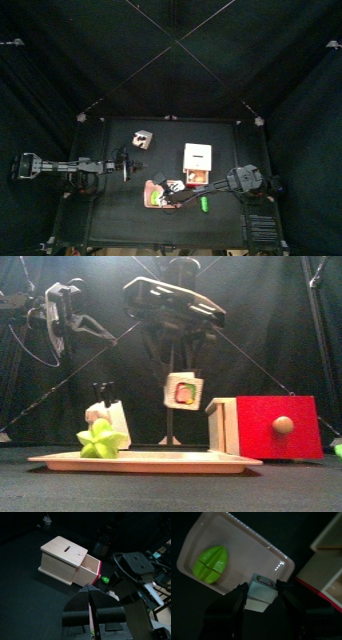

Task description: Put sushi piece in drawer

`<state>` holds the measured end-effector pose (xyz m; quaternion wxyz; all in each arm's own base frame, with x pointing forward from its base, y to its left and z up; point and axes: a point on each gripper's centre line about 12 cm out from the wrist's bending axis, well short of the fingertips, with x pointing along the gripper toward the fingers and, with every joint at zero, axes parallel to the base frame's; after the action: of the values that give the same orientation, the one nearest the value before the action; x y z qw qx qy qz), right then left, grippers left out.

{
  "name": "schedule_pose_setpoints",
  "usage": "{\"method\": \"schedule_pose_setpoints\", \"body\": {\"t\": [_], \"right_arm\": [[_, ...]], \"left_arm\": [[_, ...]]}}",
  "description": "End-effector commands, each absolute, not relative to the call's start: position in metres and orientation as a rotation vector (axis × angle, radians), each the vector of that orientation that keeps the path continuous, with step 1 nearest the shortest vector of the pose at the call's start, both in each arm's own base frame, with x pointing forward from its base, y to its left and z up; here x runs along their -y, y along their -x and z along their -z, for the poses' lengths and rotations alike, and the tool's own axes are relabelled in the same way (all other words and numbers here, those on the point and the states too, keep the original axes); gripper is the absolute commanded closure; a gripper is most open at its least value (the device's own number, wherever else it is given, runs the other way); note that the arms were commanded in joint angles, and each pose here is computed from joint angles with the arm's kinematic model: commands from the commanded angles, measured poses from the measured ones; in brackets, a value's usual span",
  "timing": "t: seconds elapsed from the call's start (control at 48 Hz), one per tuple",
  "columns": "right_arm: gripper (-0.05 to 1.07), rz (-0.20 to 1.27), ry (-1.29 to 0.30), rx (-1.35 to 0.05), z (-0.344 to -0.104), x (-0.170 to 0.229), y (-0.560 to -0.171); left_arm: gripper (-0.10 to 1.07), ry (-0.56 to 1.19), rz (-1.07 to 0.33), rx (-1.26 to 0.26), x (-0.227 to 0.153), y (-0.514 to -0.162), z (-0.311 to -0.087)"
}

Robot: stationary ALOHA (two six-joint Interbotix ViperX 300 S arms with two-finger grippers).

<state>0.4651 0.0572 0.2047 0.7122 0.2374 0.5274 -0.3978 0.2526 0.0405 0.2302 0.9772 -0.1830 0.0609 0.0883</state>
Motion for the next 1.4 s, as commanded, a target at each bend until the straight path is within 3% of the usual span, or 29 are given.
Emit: {"method": "schedule_pose_setpoints", "body": {"t": [0.0, 0.708, 1.062, 1.375], "right_arm": [[0.43, 0.877, -0.561, -1.120, -0.239, -0.050, -0.454], [0.44, 0.936, -0.667, -1.056, -0.277, 0.008, -0.361], [0.44, 0.764, -0.770, -0.860, -0.260, 0.030, -0.314], [0.44, 0.672, -0.723, -0.714, -0.257, 0.039, -0.278]], "left_arm": [[0.74, 0.364, -0.176, -0.106, -0.041, -0.255, -0.236], [0.74, 0.365, -0.178, -0.109, -0.041, -0.254, -0.234], [0.74, 0.374, -0.185, -0.113, -0.042, -0.253, -0.233], [0.74, 0.378, -0.190, -0.115, -0.043, -0.252, -0.231]]}}
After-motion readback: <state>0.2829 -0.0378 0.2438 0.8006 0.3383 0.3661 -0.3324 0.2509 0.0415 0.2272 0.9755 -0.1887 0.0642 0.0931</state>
